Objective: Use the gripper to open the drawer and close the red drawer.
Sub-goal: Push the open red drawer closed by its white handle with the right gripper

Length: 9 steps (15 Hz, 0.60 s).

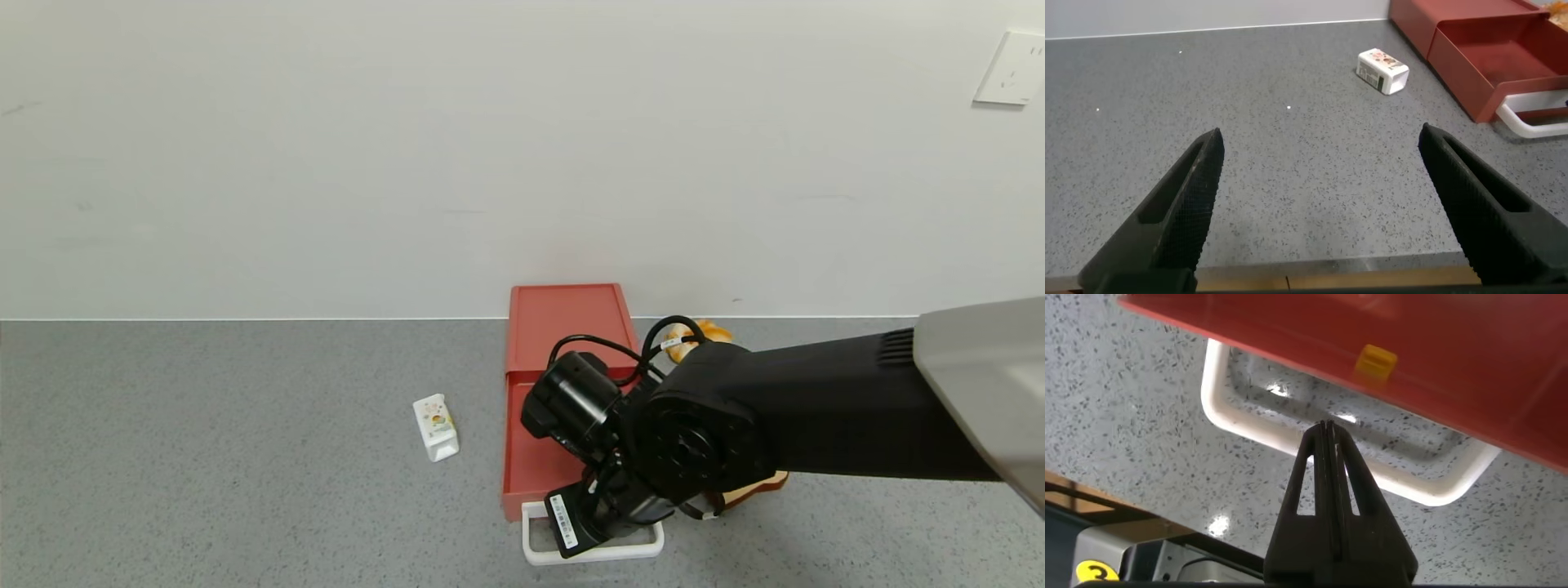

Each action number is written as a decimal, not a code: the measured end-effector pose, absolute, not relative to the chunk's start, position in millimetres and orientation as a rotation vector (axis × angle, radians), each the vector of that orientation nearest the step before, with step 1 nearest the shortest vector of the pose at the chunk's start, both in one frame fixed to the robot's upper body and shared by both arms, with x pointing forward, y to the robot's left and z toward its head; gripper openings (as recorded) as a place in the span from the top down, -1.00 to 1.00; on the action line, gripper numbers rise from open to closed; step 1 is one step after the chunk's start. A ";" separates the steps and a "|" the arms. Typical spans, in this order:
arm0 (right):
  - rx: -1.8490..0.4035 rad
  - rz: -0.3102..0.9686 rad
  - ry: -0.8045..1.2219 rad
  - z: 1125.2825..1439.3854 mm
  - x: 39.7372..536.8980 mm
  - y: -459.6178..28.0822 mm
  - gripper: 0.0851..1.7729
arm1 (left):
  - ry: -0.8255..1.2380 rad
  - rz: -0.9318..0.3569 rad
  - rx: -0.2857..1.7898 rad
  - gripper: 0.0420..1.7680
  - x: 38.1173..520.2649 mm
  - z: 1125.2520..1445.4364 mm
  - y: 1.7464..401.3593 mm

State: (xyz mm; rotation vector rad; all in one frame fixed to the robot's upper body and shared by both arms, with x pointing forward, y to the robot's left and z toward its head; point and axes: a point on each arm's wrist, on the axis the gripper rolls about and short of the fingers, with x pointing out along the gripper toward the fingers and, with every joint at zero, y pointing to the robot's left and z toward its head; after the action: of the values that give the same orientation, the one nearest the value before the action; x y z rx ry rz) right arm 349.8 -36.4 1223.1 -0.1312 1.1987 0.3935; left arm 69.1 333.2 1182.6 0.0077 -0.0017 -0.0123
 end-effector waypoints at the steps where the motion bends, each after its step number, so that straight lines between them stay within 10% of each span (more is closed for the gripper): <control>1: -0.133 0.392 1.200 1222.2 350.2 -36.0 0.96 | -0.002 -0.012 0.008 -0.94 69.1 1182.6 333.2; 9: -0.135 0.391 1.198 1218.2 353.0 -32.4 0.96 | -0.001 -0.012 0.008 -0.94 69.1 1182.5 333.2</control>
State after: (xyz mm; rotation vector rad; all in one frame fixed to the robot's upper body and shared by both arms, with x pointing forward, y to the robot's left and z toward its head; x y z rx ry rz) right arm 353.0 -32.4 1218.2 -0.1351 1.1983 0.3913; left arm 69.1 333.2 1182.5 0.0077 -0.0013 -0.0119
